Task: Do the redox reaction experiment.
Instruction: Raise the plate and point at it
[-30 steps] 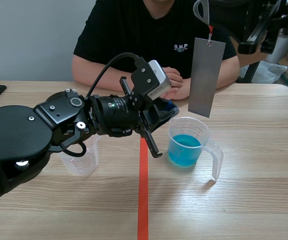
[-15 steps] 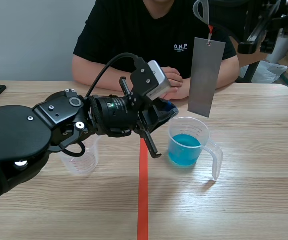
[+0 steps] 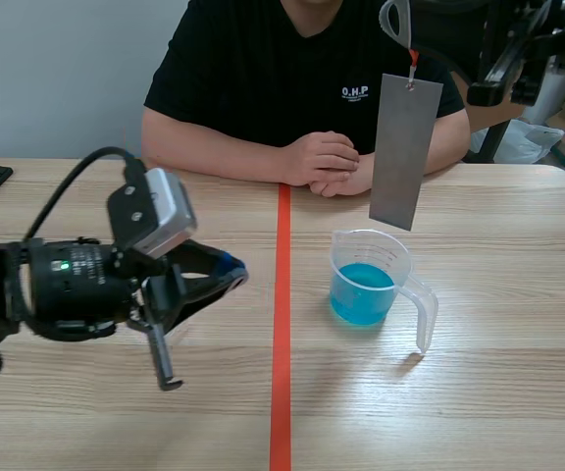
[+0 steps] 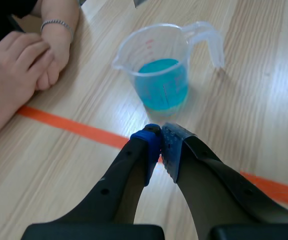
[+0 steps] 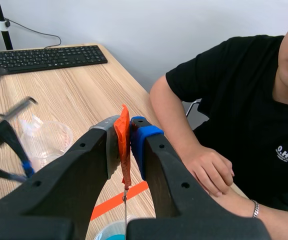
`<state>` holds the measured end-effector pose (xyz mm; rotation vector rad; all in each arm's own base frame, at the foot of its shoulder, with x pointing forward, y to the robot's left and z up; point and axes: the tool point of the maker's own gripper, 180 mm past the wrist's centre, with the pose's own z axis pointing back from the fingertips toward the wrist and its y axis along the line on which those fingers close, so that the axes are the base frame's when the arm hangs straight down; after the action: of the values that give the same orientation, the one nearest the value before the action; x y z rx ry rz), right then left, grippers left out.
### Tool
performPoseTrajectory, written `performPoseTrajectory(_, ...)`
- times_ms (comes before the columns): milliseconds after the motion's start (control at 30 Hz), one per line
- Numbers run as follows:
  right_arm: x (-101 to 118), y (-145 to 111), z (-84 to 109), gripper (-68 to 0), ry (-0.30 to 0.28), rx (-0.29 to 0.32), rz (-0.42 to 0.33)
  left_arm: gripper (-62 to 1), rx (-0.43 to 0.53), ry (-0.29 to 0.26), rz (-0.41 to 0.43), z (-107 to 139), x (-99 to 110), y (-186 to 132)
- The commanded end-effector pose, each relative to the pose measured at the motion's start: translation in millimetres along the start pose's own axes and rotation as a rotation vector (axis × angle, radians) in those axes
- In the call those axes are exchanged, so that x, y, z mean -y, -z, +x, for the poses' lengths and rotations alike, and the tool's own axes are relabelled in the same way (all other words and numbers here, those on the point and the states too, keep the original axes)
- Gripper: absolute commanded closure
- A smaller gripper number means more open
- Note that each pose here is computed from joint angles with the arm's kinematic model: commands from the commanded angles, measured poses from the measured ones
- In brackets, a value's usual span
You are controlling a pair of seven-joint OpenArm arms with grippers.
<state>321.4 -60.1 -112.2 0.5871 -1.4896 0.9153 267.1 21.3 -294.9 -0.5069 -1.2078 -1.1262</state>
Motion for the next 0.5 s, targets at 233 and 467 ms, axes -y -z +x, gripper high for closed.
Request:
performPoseTrajectory(233, 2.2, -2.3, 13.1, -1.5, -0.027, 0.029, 0.003, -4.6, -0.112, -0.117, 0.077, -31.3, 8.1, -84.9)
performPoseTrajectory(467, 2.2, -2.3, 13.1, -1.5, -0.027, 0.029, 0.003, -4.6, -0.208, -0.262, 0.201, -63.6, 20.7, -144.6)
